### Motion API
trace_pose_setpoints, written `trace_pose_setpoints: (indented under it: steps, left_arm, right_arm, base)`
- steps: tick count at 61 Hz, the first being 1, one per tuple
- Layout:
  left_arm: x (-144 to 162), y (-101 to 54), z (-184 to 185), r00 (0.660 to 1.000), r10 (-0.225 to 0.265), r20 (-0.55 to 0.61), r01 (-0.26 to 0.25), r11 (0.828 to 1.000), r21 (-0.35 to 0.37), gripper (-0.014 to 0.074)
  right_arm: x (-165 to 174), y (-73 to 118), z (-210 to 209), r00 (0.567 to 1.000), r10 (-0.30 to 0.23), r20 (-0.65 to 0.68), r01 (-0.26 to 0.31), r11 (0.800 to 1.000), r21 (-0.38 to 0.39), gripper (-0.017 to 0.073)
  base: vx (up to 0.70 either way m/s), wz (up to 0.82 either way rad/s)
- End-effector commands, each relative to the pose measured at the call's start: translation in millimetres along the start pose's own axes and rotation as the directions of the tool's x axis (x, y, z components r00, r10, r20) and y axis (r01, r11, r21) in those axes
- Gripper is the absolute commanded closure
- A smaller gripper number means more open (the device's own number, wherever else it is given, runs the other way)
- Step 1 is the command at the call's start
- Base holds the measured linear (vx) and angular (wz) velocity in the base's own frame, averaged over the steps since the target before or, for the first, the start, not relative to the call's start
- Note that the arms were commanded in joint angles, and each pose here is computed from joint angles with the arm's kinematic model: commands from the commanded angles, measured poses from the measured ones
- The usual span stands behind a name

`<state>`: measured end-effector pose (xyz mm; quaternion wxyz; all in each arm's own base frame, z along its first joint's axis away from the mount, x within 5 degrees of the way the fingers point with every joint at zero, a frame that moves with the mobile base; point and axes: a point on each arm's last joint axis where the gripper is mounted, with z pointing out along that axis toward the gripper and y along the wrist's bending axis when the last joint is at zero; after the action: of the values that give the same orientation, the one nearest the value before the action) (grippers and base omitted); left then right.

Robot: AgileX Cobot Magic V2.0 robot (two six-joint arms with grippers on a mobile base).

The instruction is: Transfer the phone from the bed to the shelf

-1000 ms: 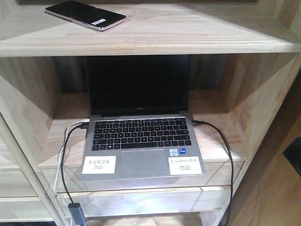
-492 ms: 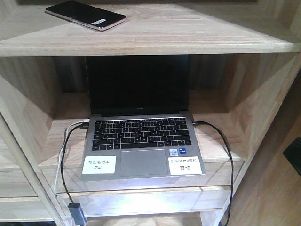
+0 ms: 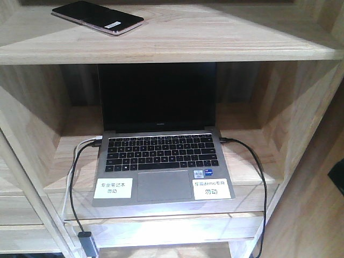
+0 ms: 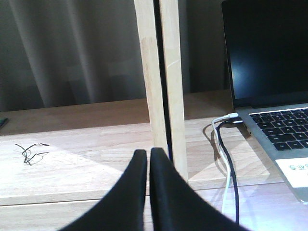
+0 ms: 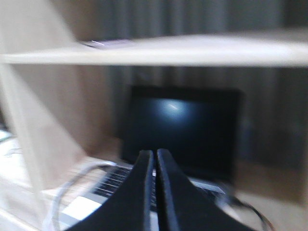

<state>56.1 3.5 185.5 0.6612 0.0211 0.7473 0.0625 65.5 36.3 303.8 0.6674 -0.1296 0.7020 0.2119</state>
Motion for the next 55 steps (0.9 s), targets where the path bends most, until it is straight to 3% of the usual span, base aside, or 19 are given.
trace_pose_setpoints:
  steps: [1,21,27,39,55]
  left_arm:
    - [-14,1.7,-3,0.994,-0.014,0.106,0.015,1.000,-0.010,0.0592]
    - [-14,1.7,-3,0.994,-0.014,0.106,0.015,1.000,-0.010,0.0592]
    - [-14,1.7,-3,0.994,-0.014,0.106,0.015,1.000,-0.010,0.0592]
    - [-14,1.7,-3,0.994,-0.014,0.106,0.015,1.000,-0.010,0.0592]
    - [-14,1.7,-3,0.994,-0.014,0.106,0.015,1.000,-0.010,0.0592]
  right_arm:
    - [-13,-3.8,-1,0.998,0.002,0.069,-0.006,0.999,0.051,0.0565]
    - [-13,-5.4,-1,0.996,-0.042,0.073,0.037,0.997,0.072,0.0565]
    - [-13,-10.0,-1,0.996,-0.055,0.069,0.045,0.990,0.134,0.0565]
    - [8,-28.5,-3,0.998,-0.059,0.028,0.046,0.940,0.339,0.0565]
    - [65,-41.1,-14,0.997,-0.066,0.028,0.046,0.883,0.467,0.0565]
  base:
    - [0.00,0.00]
    - [0.00,0.00]
    - [0.00,0.00]
    - [0.00,0.00]
    - [0.00,0.00]
